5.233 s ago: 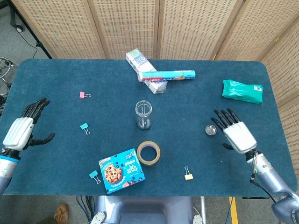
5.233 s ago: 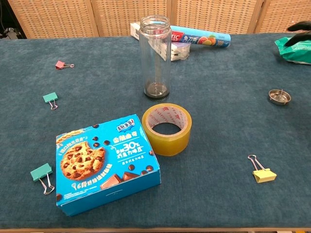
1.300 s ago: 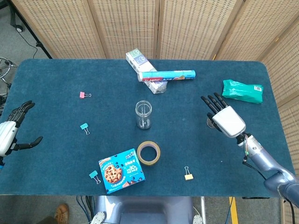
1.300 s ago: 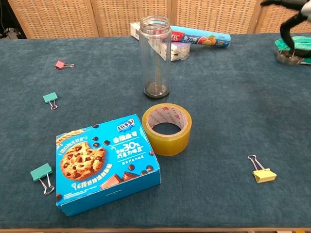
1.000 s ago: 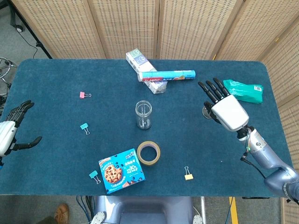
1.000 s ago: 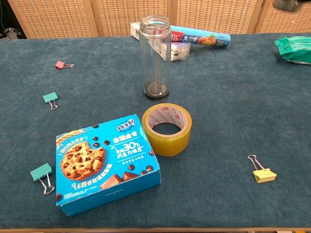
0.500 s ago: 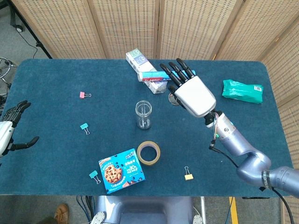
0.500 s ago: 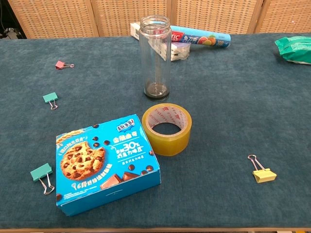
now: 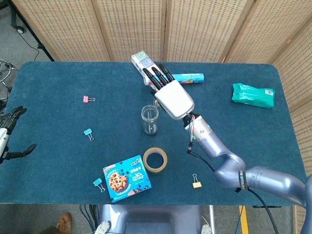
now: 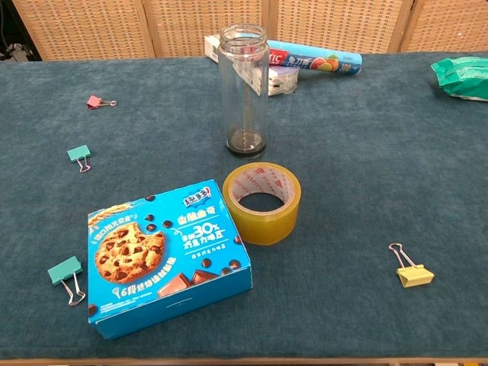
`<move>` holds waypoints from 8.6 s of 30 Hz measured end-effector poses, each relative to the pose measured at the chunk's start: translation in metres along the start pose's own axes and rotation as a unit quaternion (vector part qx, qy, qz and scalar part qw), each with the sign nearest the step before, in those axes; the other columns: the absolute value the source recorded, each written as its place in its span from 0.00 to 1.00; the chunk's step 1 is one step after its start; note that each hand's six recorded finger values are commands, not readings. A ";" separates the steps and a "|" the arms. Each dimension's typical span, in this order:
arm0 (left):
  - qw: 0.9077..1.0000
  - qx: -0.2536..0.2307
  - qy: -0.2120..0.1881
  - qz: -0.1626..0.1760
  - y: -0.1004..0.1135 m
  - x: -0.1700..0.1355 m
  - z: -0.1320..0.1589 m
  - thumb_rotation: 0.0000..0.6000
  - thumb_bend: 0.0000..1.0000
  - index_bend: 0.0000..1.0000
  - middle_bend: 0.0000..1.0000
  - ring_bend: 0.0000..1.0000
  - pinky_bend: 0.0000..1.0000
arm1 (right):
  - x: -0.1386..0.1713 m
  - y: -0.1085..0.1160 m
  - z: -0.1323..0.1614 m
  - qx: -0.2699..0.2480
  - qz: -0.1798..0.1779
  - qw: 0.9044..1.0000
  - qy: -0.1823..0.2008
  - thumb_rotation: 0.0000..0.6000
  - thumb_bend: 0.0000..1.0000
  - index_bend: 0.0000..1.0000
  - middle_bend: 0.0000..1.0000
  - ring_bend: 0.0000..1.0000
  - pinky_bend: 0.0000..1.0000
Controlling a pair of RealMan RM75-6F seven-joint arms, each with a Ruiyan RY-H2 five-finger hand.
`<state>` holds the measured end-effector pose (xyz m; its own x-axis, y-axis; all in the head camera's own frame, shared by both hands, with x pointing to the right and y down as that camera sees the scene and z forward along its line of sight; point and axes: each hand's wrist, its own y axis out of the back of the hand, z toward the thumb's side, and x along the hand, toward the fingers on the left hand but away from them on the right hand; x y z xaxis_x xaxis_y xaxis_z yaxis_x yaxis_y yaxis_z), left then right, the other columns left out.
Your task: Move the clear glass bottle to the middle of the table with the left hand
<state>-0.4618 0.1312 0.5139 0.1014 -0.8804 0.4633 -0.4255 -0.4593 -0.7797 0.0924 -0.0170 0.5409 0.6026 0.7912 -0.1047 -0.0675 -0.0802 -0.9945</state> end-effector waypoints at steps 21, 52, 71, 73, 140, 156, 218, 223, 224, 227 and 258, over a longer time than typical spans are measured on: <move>1.000 -0.007 0.009 -0.004 0.003 -0.002 -0.002 1.00 0.26 0.00 0.00 0.00 0.00 | 0.000 -0.017 0.037 -0.040 0.013 0.999 0.008 1.00 0.47 0.64 0.00 0.00 0.00; 1.000 -0.025 0.007 -0.014 0.005 -0.001 -0.005 1.00 0.26 0.00 0.00 0.00 0.00 | -0.015 -0.042 0.051 0.007 0.030 0.999 0.012 1.00 0.47 0.64 0.00 0.00 0.00; 0.999 -0.029 0.006 -0.014 0.006 -0.002 -0.006 1.00 0.25 0.00 0.00 0.00 0.00 | -0.012 -0.049 0.052 0.019 0.037 0.999 0.016 1.00 0.47 0.56 0.00 0.00 0.00; 0.999 -0.029 0.006 -0.014 0.006 -0.002 -0.006 1.00 0.25 0.00 0.00 0.00 0.00 | -0.012 -0.051 0.052 0.018 0.040 0.999 0.017 1.00 0.47 0.48 0.00 0.00 0.00; 0.999 -0.034 0.001 -0.017 0.005 -0.001 -0.002 1.00 0.25 0.00 0.00 0.00 0.00 | -0.015 -0.020 0.030 0.029 0.043 0.999 -0.009 1.00 0.00 0.00 0.00 0.00 0.00; 0.999 -0.037 0.003 -0.016 0.007 0.001 -0.004 1.00 0.26 0.00 0.00 0.00 0.00 | -0.014 -0.022 0.038 -0.021 0.083 0.996 -0.021 1.00 0.00 0.00 0.00 0.00 0.00; 0.999 -0.037 0.001 -0.023 0.004 0.004 -0.001 1.00 0.26 0.00 0.00 0.00 0.00 | 0.038 -0.039 0.050 0.000 0.219 0.974 0.052 1.00 0.77 0.23 0.00 0.00 0.00; 0.999 -0.038 0.001 -0.023 0.004 0.004 0.000 1.00 0.26 0.00 0.00 0.00 0.00 | 0.037 -0.041 0.050 -0.005 0.221 0.974 0.049 1.00 0.77 0.23 0.00 0.00 0.00; 0.999 -0.039 0.001 -0.023 0.004 0.004 0.000 1.00 0.26 0.00 0.00 0.00 0.00 | 0.036 -0.041 0.050 -0.007 0.221 0.974 0.048 1.00 0.77 0.24 0.00 0.00 0.00; 0.999 -0.039 0.001 -0.022 0.005 0.003 -0.001 1.00 0.25 0.00 0.00 0.00 0.00 | 0.033 -0.042 0.050 -0.012 0.223 0.974 0.043 1.00 0.77 0.25 0.00 0.00 0.00; 0.999 -0.040 0.001 -0.024 0.006 0.004 -0.001 1.00 0.26 0.00 0.00 0.00 0.00 | 0.029 -0.018 0.047 -0.023 0.197 0.979 0.038 1.00 0.77 0.24 0.00 0.00 0.00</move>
<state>-0.4647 0.1255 0.5116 0.1210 -0.8572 0.5006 -0.4908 -0.4900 -0.7204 0.0743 0.0359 0.5559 0.5946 0.6465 -0.4780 -0.2715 -0.3981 -0.8763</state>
